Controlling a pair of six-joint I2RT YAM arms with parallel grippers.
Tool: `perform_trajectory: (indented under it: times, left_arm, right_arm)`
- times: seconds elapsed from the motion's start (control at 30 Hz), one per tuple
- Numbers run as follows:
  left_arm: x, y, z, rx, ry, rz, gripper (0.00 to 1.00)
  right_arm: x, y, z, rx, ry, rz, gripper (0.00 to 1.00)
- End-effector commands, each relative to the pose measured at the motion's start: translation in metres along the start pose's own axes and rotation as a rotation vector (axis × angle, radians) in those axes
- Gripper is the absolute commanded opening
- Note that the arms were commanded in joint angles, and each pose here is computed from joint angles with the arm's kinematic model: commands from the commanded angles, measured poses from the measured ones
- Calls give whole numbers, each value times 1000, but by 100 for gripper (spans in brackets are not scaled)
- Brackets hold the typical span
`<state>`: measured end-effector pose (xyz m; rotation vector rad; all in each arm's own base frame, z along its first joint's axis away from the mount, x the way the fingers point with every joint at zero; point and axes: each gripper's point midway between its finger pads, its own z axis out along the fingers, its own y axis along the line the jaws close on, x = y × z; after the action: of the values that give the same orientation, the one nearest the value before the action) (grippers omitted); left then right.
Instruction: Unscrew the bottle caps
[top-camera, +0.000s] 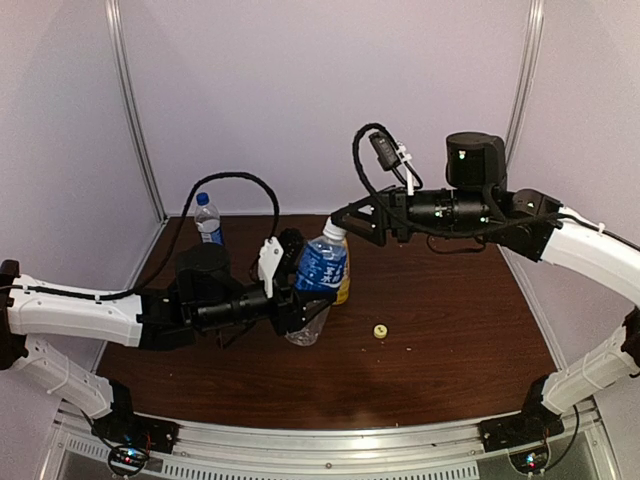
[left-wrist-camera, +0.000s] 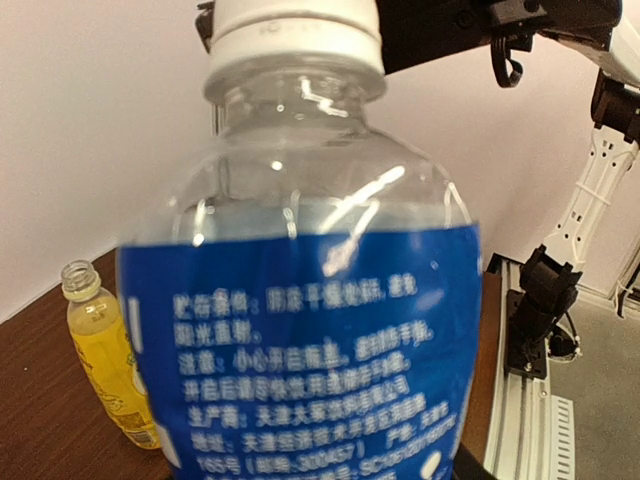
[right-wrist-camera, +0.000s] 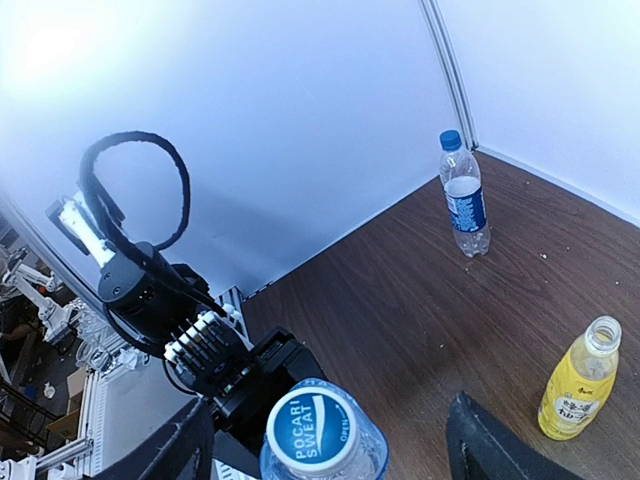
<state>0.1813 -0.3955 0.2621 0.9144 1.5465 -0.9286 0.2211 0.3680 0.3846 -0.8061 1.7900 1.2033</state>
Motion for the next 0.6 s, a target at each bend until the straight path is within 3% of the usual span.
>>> perform_trajectory:
  times: [0.0,0.33,0.57]
  left_arm:
    - [-39,-8,-7,50,-148,-40,29]
    - [-36,-9,-7,59,-142,-45,28]
    - [-31,-9,-8,57,-130,-41,28]
  right_arm:
    - [-13,6,8,15,-60,-20,78]
    - [-8,13,19,-2,-28,-26,44]
    - [-10,15,21,-17,-39,-25,48]
